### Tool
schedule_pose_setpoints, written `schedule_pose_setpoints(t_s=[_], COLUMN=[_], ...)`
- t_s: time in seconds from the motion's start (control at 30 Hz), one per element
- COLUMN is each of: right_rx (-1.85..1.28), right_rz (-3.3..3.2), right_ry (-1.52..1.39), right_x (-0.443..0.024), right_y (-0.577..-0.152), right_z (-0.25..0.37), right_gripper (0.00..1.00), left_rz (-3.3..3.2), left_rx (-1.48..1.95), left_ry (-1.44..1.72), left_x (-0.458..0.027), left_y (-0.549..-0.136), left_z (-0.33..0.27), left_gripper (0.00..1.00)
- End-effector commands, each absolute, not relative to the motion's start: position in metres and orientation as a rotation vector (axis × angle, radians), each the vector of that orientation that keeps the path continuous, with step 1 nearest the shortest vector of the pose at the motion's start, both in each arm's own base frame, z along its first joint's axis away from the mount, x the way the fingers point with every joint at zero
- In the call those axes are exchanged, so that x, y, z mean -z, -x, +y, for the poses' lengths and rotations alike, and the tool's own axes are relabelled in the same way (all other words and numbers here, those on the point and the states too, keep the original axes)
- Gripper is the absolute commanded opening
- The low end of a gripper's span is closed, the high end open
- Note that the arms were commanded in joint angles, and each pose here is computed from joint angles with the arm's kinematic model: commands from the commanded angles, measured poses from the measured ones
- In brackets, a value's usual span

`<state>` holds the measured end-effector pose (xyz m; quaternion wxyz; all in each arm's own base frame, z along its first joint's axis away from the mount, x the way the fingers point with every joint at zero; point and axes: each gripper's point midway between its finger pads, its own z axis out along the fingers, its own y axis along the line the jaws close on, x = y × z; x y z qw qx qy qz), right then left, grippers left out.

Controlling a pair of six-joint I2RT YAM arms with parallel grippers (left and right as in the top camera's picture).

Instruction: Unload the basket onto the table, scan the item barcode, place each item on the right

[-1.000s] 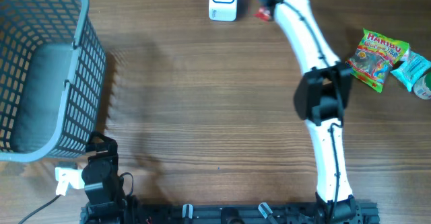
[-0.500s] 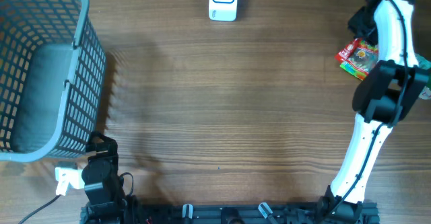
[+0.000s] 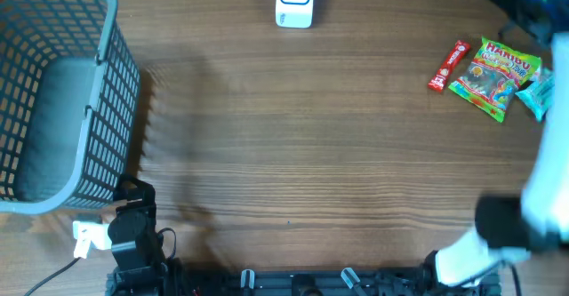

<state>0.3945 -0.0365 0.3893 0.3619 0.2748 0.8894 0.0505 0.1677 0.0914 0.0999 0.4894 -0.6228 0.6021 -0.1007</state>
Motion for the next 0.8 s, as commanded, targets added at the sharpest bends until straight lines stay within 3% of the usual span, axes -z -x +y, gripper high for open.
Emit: schedule_pose_setpoints(t_s=[0.0,0.17,0.27,0.4,0.57,0.77], right_rx=[-0.260,-0.432,-0.689,-0.795,-0.544,-0.298], right_rz=[2.367,2.314,2.226,2.166,1.964,1.775], right_ry=[-0.595,-0.254,0.106,0.038,0.432,0.386], right_x=[-0.402,-0.442,-0.474,-0.493,-0.514,-0.547], right_y=[-0.346,-0.298,-0.250,-0.218,-0.176,-0.152], right_z=[0.004,0.058,0.105,0.108,0.100,0.069], right_gripper=[1.00,1.00,1.00,1.00,1.00,1.00], left_rz=[1.450,1.450,1.451,1.450,1.450,1.450], left_rx=[0.230,0.230,0.230,0.230,0.230,0.230], left_ry=[1.517,1.517,1.517,1.517,1.517,1.517], left_x=[-0.099,-0.099,-0.099,-0.099,-0.099,-0.099], left_y=[-0.167,-0.167,-0.167,-0.167,-0.167,-0.167], left_z=[0.094,0.094,0.094,0.094,0.094,0.094], left_gripper=[1.00,1.00,1.00,1.00,1.00,1.00])
